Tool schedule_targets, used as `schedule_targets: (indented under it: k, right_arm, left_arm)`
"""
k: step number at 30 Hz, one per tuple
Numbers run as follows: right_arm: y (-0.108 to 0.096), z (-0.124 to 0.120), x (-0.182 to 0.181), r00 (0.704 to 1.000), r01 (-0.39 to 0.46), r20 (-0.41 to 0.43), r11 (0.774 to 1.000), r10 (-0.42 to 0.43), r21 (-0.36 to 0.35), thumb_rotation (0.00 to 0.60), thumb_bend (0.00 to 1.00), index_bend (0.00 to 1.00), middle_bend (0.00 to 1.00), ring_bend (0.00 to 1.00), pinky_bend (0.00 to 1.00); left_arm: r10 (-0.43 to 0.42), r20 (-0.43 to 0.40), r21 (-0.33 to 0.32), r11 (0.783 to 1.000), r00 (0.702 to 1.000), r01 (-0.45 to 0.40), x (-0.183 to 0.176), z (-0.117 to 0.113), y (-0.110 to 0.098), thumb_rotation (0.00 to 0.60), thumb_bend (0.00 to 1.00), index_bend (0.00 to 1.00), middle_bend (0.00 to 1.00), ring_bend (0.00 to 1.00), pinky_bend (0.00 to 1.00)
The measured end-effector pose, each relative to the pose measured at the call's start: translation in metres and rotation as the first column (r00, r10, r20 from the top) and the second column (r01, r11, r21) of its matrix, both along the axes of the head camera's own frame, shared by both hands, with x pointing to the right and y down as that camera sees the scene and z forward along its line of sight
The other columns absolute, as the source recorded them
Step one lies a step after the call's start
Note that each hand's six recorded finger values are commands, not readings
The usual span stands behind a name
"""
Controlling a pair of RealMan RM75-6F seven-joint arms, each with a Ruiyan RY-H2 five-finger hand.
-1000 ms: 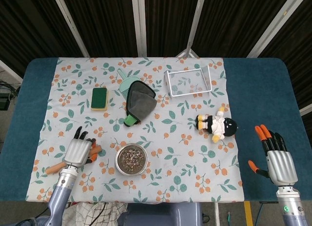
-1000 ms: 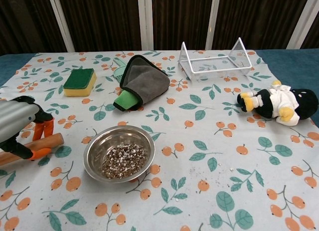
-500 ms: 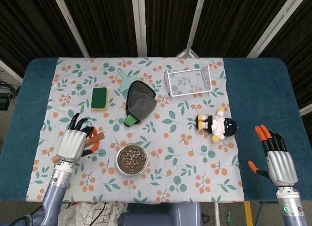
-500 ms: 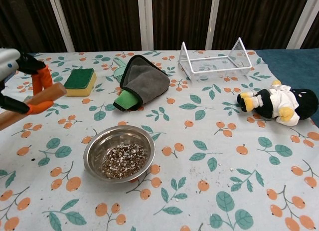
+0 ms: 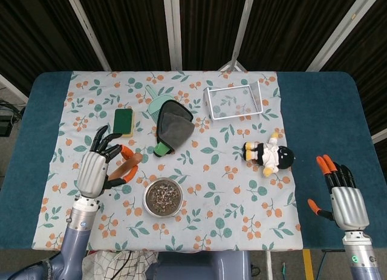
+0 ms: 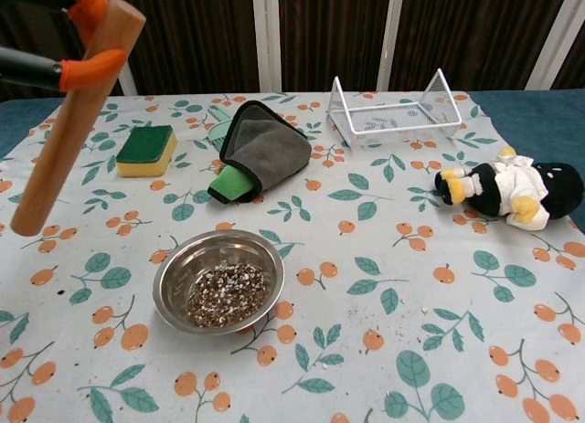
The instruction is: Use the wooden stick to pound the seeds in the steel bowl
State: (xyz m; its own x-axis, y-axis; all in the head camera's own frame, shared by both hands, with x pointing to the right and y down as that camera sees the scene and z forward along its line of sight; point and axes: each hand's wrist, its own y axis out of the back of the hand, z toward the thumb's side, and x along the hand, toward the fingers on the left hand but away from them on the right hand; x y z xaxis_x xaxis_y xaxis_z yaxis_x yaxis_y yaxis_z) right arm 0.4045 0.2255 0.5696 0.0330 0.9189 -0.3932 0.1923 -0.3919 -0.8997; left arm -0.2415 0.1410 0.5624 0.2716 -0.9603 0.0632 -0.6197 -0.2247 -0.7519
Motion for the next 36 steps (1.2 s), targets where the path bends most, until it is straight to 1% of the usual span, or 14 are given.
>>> schedule_targets:
  k: [3,6,8,14,18,23,32,36]
  right_arm:
    - [0.0,0.0,0.0,1.0,0.002,-0.003,1.0,-0.002,0.004,0.6,0.27,0.0,0.0,0.0,0.0]
    - [0.0,0.0,0.0,1.0,0.0,-0.001,1.0,0.0,0.004,0.6,0.27,0.0,0.0,0.0,0.0]
    - [0.0,0.0,0.001,1.0,-0.002,-0.001,1.0,0.002,0.003,0.6,0.27,0.0,0.0,0.0,0.0]
    - [-0.001,0.0,0.001,1.0,-0.002,-0.001,1.0,0.002,0.002,0.6,0.27,0.0,0.0,0.0,0.0]
    - [-0.001,0.001,0.001,1.0,-0.003,-0.001,1.0,0.003,0.001,0.6,0.27,0.0,0.0,0.0,0.0]
    - [-0.001,0.001,0.001,1.0,-0.003,-0.001,1.0,0.003,0.0,0.6,0.27,0.0,0.0,0.0,0.0]
    - [-0.001,0.001,0.002,1.0,-0.007,-0.001,1.0,0.007,-0.002,0.6,0.27,0.0,0.0,0.0,0.0]
    - [-0.001,0.001,0.002,1.0,-0.008,-0.001,1.0,0.008,-0.001,0.6,0.27,0.0,0.0,0.0,0.0]
  left_arm:
    - [0.003,-0.111,-0.013,1.0,0.994,-0.005,0.016,-0.003,-0.001,0.6,0.71,0.66,0.75,0.22,0.02]
    - [0.01,-0.208,-0.02,1.0,0.978,-0.015,0.034,-0.004,-0.001,0.6,0.71,0.66,0.75,0.22,0.02]
    - [0.021,-0.253,-0.02,0.999,0.967,-0.027,0.042,-0.003,-0.001,0.6,0.71,0.66,0.75,0.22,0.02]
    - [0.079,-0.337,-0.005,0.996,0.938,-0.086,0.059,0.003,0.002,0.6,0.71,0.66,0.75,0.22,0.02]
    - [0.118,-0.381,0.011,0.992,0.917,-0.123,0.074,0.008,0.006,0.6,0.7,0.66,0.75,0.22,0.02]
    - [0.168,-0.389,0.044,0.986,0.906,-0.164,0.091,0.016,0.009,0.6,0.7,0.66,0.75,0.22,0.02]
    - [0.204,-0.43,0.064,0.979,0.879,-0.195,0.102,0.029,0.017,0.6,0.7,0.66,0.75,0.22,0.02]
    - [0.207,-0.458,0.07,0.978,0.864,-0.197,0.104,0.033,0.02,0.6,0.7,0.66,0.75,0.22,0.02]
